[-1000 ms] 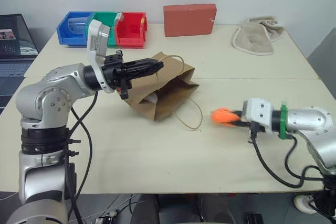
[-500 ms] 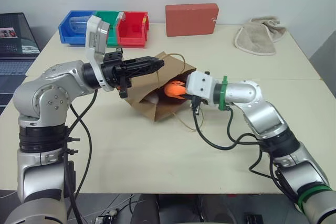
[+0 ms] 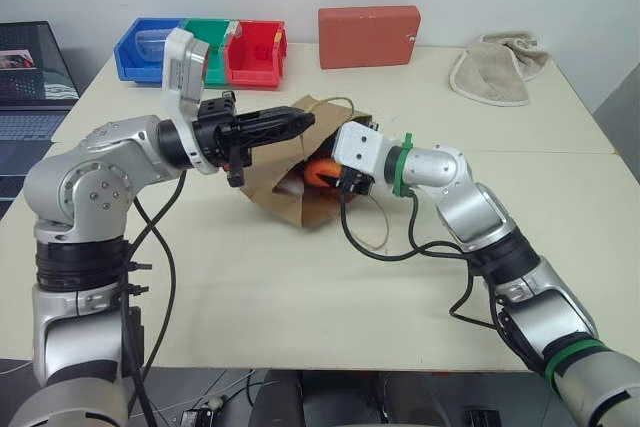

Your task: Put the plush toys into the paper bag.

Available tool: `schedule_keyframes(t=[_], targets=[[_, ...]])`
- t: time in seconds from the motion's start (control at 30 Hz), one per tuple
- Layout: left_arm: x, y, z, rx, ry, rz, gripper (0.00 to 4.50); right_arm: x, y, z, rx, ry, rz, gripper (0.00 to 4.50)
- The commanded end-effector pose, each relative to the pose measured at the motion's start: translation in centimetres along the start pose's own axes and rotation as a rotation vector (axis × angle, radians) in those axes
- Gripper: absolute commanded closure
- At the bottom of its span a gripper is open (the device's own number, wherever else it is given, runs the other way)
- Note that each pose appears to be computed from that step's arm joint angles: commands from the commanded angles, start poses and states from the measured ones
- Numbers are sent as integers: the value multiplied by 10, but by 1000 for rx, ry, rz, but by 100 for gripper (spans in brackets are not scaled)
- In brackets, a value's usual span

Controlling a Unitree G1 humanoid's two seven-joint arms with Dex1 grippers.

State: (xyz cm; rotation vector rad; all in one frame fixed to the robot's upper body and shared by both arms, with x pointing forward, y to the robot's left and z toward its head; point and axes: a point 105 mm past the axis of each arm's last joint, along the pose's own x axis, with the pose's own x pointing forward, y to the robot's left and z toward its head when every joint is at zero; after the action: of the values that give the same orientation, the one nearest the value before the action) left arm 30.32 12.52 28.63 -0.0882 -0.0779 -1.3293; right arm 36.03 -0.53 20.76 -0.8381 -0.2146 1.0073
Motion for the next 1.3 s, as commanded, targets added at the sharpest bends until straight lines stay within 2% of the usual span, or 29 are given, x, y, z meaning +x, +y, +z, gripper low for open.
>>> schedule_keyframes(t=[0.03,0.13,0.23,0.4,0.47,0.53,0.6,0.77,0.8,0.93,1.0,1.07,1.2,1.3], targets=[[-1,-2,15,42,-44,-3,450,-20,-10,21,-17,-66,-15,37],[-1,-1,16,42,-49,-1,450,-42,0,28,-7,-96,61,37],[-1,-1,16,42,-49,1,450,-65,2,26,82,-91,77,37],[-2,-1,16,41,-49,6,450,-92,18,11,214,-56,123,37],[-3,0,15,41,-46,7,450,-97,25,-13,323,13,71,37],[-3,0,15,41,-45,9,450,-97,30,-42,412,98,2,37],[-3,0,15,43,-44,9,450,-96,32,-68,421,207,-73,37],[-3,1,17,46,-41,10,450,-77,39,-103,669,248,-151,37],[-4,2,17,47,-40,12,450,-74,38,-105,677,252,-157,37],[-5,3,17,49,-33,15,450,-63,41,-81,768,149,-70,37],[-5,3,17,49,-33,18,450,-62,46,-81,768,155,-37,74],[-6,3,17,50,-32,21,450,-60,50,-80,780,153,-16,131],[-7,4,18,52,-34,29,450,-61,56,-71,812,128,26,283],[-7,4,17,53,-34,30,450,-63,59,-75,809,153,31,398]])
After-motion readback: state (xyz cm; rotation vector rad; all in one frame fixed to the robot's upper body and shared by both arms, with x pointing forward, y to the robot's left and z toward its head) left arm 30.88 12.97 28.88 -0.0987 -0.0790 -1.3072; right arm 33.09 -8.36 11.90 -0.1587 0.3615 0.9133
